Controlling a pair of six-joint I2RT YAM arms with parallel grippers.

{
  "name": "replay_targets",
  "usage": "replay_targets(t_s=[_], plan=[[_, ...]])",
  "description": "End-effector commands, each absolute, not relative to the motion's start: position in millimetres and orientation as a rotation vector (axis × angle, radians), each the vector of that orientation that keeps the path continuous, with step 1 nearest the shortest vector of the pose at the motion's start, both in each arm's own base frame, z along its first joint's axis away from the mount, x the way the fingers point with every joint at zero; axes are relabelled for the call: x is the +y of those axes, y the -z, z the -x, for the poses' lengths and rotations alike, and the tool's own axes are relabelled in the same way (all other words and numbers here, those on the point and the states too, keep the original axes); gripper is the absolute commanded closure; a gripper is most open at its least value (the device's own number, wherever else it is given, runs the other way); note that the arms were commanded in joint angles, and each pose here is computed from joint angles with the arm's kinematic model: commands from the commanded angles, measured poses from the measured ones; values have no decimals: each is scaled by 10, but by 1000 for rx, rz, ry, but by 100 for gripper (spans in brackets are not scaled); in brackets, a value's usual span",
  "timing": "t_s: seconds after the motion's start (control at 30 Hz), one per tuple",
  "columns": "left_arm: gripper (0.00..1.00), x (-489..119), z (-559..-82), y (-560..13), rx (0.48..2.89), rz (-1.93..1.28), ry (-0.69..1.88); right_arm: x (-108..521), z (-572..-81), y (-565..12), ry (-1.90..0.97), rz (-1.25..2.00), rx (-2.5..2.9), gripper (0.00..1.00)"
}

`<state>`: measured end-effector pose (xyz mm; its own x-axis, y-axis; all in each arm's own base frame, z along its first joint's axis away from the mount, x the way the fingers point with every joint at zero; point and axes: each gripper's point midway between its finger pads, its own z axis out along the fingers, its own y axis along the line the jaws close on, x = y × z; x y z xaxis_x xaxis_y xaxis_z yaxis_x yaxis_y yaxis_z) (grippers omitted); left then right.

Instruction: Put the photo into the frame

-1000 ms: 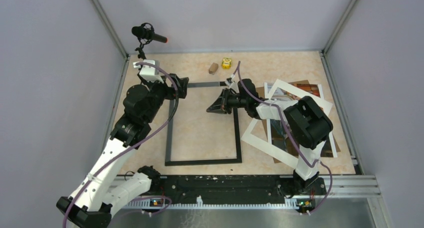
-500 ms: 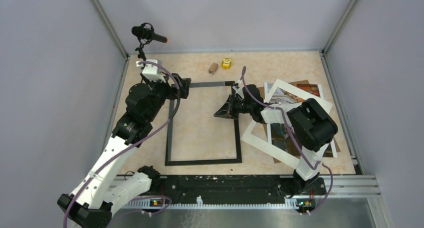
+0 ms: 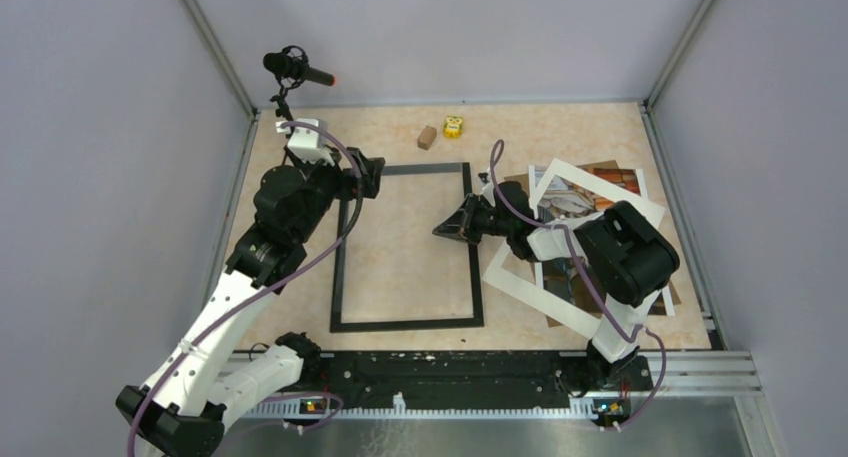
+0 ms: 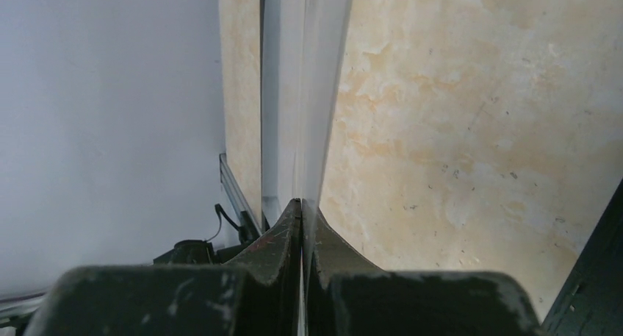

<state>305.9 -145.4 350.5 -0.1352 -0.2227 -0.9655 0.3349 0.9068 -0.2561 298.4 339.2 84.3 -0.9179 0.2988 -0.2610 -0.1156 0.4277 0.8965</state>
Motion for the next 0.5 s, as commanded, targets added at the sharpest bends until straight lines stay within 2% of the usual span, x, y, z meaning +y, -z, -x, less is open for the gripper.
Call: replay_targets(t_s=[0.0, 0.47], plan=[[1, -1479, -3079, -3600, 1599, -79, 507, 3441, -3079, -1035, -1520, -128, 2189, 100], [1, -1504, -3090, -3577, 1607, -84, 516, 3400, -2949, -921, -1538, -67, 2260, 100]])
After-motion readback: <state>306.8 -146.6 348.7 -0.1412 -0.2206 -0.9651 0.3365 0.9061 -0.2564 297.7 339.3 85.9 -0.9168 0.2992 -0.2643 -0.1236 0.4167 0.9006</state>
